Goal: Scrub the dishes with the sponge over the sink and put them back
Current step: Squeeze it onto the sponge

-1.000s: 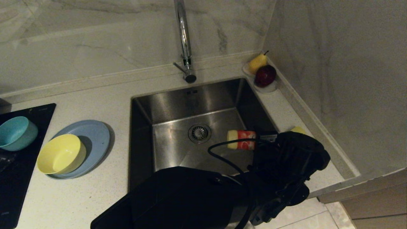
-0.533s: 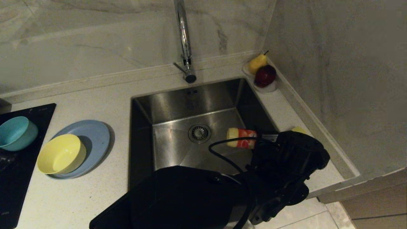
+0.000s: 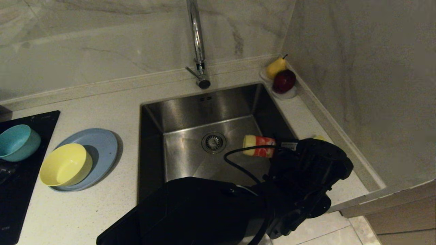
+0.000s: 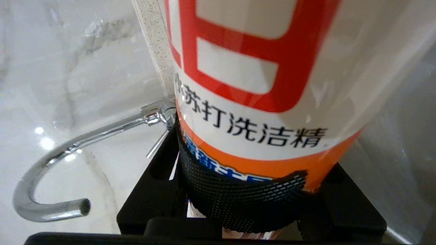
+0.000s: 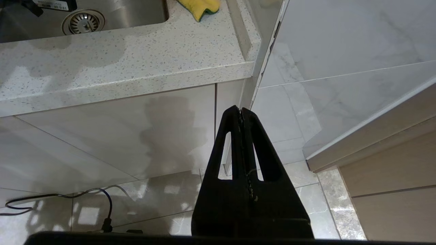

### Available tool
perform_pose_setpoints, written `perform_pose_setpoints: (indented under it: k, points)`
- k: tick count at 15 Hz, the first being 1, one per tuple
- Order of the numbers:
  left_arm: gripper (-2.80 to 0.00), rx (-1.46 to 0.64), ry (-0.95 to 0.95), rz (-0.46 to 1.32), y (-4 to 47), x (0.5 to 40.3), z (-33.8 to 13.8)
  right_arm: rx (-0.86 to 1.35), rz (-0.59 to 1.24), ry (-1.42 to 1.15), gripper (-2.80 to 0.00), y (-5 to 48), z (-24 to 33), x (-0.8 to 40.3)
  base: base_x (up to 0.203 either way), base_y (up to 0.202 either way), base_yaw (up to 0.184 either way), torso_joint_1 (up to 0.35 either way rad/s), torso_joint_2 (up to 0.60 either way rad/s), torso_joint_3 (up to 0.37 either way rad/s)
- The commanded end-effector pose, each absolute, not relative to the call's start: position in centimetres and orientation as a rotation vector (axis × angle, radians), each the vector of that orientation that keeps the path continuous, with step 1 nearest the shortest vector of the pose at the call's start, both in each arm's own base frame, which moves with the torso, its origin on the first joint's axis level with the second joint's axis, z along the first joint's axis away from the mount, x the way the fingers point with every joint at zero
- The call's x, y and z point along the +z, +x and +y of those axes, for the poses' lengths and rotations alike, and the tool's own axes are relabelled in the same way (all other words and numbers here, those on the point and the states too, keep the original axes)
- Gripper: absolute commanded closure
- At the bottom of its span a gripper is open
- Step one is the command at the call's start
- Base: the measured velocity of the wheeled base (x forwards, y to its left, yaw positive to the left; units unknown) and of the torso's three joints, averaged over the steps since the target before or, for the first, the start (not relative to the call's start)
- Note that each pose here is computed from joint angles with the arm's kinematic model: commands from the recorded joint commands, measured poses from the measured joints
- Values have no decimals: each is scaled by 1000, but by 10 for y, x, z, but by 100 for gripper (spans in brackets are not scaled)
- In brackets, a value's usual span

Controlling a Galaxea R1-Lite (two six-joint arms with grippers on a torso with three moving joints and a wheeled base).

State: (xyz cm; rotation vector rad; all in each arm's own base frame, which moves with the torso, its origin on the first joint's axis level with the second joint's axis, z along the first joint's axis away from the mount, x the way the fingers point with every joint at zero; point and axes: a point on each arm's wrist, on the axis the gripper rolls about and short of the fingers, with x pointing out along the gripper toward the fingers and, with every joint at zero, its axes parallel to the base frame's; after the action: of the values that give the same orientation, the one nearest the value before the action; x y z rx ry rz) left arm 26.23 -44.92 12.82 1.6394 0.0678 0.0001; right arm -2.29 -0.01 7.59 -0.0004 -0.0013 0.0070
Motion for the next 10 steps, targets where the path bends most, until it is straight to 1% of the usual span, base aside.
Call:
perform_pose_setpoints:
  k: [1,5,10]
  points:
    - [0,8,1676,72,263,127,-449,9,-2,-2,0,-23,0,76,0,0,0,0,0,0]
    - [0,37,1662,83,272,128,-445,8,-2,0,0,-23,0,76,0,0,0,0,0,0]
    - [0,43,1652,85,276,115,-447,9,-2,0,0,-23,0,76,0,0,0,0,0,0]
